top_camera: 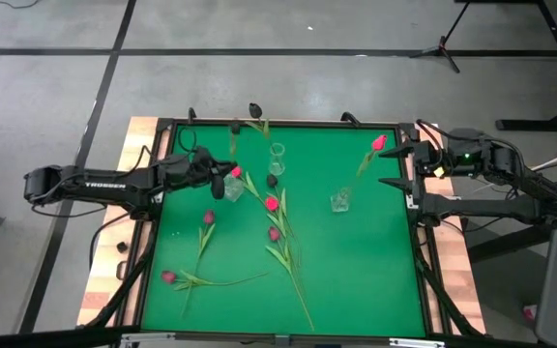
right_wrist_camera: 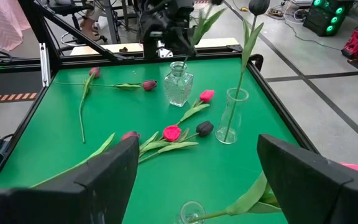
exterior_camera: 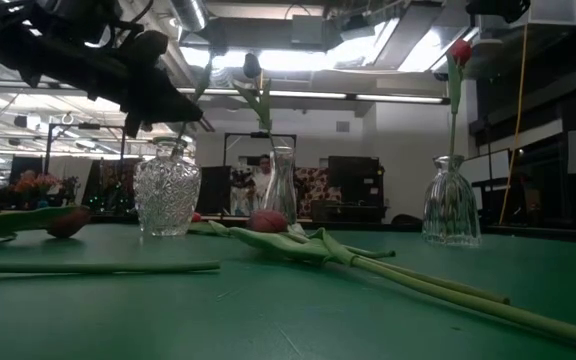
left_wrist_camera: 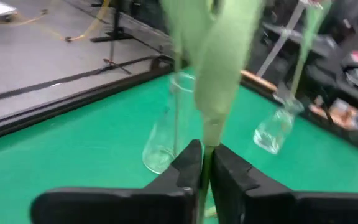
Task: Sort flowers into vase by color
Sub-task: Put the right black tulip into the bottom left transparent vase
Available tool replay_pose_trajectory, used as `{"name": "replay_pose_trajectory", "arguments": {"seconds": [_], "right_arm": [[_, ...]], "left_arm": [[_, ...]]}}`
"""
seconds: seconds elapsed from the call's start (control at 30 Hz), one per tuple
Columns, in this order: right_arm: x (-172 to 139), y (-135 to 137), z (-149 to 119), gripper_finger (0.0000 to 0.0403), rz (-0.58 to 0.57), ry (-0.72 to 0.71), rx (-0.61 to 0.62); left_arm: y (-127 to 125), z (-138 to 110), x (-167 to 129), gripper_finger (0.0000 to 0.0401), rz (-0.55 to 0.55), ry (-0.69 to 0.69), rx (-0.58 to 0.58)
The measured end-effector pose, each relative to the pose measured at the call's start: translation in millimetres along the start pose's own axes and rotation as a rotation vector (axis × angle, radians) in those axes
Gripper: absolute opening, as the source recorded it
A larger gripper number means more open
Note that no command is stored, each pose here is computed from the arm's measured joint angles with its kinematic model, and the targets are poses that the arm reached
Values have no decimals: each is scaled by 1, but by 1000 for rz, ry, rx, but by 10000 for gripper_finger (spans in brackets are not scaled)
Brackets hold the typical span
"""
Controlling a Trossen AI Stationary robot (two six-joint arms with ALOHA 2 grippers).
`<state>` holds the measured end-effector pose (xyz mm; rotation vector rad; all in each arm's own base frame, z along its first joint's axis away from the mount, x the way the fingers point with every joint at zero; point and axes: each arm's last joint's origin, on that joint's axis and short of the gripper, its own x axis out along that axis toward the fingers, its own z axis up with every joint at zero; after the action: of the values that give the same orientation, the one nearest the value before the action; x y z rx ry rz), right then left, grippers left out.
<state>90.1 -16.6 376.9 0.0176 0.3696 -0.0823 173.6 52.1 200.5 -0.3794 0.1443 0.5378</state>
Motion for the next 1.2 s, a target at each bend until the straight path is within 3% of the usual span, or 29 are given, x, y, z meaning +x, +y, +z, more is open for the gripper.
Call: {"name": "replay_pose_trajectory", "arguments": {"seconds": [0.17,0.3,0.77,1.0,1.2], "right_arm": [[0,0,0,325,0,0,0],[0,0,0,325,0,0,0],[0,0,0,325,6,-1,49],[0,1,0,325,19,-1,69],[0,1,0,325,19,-2,68]], "left_arm": [[1,10,-9,7,34,-91,-132],[0,16,-19,17,13,-136,-153],[-12,9,-27,13,38,-122,-55],[-24,5,-31,13,-16,-108,46],[-32,8,-36,11,0,-181,124]]}}
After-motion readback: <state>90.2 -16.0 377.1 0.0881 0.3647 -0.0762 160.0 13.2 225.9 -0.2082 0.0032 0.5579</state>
